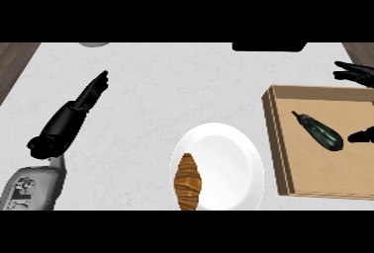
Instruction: Pick the eggplant from the plate and place it in the cardboard box
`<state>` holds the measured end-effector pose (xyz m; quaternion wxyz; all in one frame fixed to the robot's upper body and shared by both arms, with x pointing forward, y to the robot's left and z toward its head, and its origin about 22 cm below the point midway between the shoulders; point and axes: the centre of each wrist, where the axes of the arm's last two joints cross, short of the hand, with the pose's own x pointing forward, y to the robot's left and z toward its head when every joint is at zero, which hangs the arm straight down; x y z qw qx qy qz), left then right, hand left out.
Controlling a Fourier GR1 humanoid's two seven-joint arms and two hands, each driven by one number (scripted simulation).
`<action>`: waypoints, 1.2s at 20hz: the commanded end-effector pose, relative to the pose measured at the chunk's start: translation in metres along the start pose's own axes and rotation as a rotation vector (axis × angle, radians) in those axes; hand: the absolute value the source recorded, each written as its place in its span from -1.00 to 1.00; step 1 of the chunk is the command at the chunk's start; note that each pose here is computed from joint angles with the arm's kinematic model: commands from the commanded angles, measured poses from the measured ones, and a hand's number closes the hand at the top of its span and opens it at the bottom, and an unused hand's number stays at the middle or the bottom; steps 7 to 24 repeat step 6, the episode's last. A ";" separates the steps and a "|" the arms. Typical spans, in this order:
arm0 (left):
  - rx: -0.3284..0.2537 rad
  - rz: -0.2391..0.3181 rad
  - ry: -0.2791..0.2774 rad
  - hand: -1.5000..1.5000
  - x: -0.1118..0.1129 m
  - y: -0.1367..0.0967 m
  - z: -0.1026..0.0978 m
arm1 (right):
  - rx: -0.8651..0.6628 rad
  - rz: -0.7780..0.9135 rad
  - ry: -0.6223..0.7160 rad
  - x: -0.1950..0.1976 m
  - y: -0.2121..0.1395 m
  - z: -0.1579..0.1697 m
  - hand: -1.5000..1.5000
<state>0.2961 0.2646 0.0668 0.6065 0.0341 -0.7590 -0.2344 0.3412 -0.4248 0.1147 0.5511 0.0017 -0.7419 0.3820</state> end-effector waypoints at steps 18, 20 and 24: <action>-0.031 0.015 -0.002 0.00 0.002 -0.015 -0.009 | -0.174 -0.413 -0.023 -0.004 -0.058 0.005 -1.00; -0.031 0.015 -0.002 0.00 0.002 -0.015 -0.009 | -0.174 -0.413 -0.023 -0.004 -0.058 0.005 -1.00; -0.031 0.015 -0.002 0.00 0.002 -0.015 -0.009 | -0.174 -0.413 -0.023 -0.004 -0.058 0.005 -1.00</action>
